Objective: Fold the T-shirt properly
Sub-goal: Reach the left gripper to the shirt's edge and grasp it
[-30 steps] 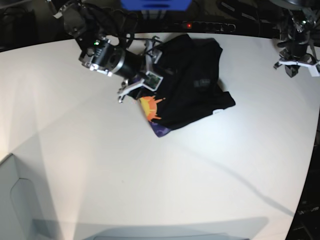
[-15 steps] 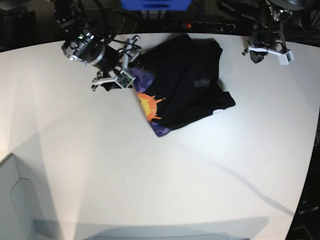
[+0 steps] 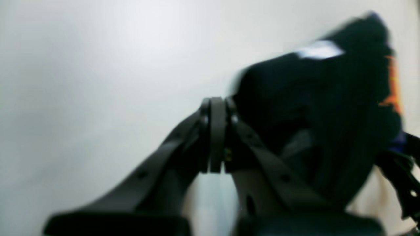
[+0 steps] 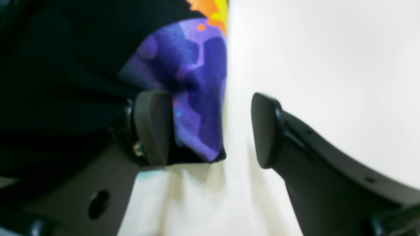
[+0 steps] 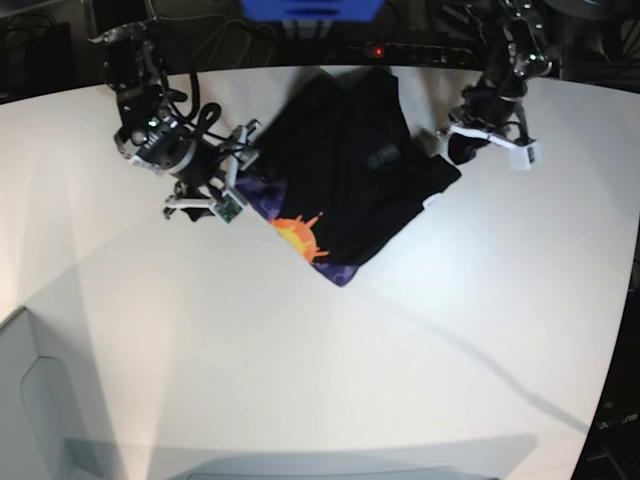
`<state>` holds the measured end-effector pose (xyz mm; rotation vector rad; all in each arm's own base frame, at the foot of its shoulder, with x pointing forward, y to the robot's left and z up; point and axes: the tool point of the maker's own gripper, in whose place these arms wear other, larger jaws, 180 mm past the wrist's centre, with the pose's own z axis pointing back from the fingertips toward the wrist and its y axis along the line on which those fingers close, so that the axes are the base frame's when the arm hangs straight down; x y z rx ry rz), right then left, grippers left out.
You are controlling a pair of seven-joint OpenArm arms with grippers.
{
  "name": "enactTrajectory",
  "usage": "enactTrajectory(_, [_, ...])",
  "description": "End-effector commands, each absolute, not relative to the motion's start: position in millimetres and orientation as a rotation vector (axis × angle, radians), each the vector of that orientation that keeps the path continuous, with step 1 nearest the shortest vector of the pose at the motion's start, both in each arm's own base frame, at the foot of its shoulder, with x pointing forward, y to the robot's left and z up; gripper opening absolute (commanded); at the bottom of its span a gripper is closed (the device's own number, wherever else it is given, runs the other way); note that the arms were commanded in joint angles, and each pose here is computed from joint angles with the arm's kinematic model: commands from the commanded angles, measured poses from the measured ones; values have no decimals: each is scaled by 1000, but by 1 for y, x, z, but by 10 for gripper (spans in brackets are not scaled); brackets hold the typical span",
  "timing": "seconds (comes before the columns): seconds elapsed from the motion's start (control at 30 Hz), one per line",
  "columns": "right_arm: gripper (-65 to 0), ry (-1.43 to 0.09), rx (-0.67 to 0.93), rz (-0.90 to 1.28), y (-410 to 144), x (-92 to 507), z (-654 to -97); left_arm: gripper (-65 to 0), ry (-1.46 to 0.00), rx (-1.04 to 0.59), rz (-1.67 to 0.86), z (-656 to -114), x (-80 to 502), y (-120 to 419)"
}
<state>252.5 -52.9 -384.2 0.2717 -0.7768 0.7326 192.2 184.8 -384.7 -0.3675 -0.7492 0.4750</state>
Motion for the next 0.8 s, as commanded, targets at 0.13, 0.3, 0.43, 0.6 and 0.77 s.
enactTrajectory(0.13, [-257, -825, 271, 729, -53, 265, -374, -650, -675, -441, 478, -414, 198, 160])
enactTrajectory(0.3, [-257, -842, 219, 658, -80, 284, -371, -650, -637, -478, 492, -432, 209, 149])
enactTrajectory(0.43, [-257, -875, 173, 613, -101, 298, -362, -650, -676, -506, 486, -432, 230, 140])
enactTrajectory(0.6, [-257, -915, 108, 545, -131, 306, -346, -650, -738, -542, 456, -420, 268, 130])
enactTrajectory(0.77, [-257, -975, 109, 520, -123, 286, -323, -650, -814, -544, 411, -392, 287, 134])
